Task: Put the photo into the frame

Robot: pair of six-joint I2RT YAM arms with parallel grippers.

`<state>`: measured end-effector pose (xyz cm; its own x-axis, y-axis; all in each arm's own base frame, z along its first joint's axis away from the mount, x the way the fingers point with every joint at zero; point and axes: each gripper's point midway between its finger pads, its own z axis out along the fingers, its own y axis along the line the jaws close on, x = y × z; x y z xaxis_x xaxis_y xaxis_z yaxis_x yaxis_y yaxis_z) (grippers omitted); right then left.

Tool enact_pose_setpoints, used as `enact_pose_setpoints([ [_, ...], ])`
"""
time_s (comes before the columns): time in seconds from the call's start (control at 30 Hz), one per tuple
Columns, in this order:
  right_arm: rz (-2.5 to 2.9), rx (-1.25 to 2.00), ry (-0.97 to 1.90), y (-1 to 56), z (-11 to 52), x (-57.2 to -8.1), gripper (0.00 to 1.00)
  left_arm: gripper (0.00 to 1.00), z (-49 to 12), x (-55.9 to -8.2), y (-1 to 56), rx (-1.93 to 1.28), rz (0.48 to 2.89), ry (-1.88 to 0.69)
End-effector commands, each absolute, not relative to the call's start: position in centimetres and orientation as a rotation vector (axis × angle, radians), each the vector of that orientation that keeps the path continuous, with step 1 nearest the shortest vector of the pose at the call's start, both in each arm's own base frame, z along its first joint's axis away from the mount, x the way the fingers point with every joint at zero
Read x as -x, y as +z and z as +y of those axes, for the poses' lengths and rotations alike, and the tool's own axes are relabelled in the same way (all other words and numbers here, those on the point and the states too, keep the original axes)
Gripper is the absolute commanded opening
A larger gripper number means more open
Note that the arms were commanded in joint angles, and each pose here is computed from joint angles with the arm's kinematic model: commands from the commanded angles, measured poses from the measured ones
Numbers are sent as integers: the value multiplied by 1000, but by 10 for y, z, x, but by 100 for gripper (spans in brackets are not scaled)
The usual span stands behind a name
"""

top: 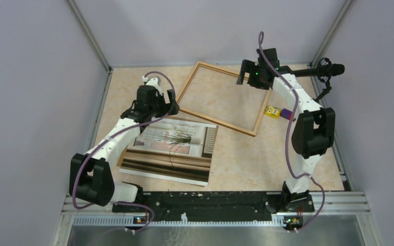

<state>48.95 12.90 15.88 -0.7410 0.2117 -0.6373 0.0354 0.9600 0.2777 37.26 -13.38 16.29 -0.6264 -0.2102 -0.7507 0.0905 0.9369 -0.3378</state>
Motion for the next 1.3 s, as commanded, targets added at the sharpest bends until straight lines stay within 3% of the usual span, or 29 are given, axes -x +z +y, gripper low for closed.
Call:
enact_pose_setpoints([
  [0.0, 2439, 141, 649, 179, 213, -435, 99, 99, -130, -380, 174, 78, 2161, -403],
  [0.2, 2469, 152, 1218, 157, 308, -337, 96, 99, -137, -346, 127, 245, 2413, -469],
  [0.33, 2447, 56, 1427, 140, 333, -296, 89, 99, -144, -310, 89, 318, 2543, -557],
  [0.53, 2506, -8, 1389, 100, 315, -259, 71, 99, -138, -280, 64, 384, 2570, -566],
  [0.87, 2548, -11, 1428, 64, 310, -217, 71, 99, -142, -263, 37, 433, 2582, -629],
  [1.27, 2504, -2, 1636, 72, 338, -201, 66, 99, -138, -259, 30, 440, 2586, -606],
])
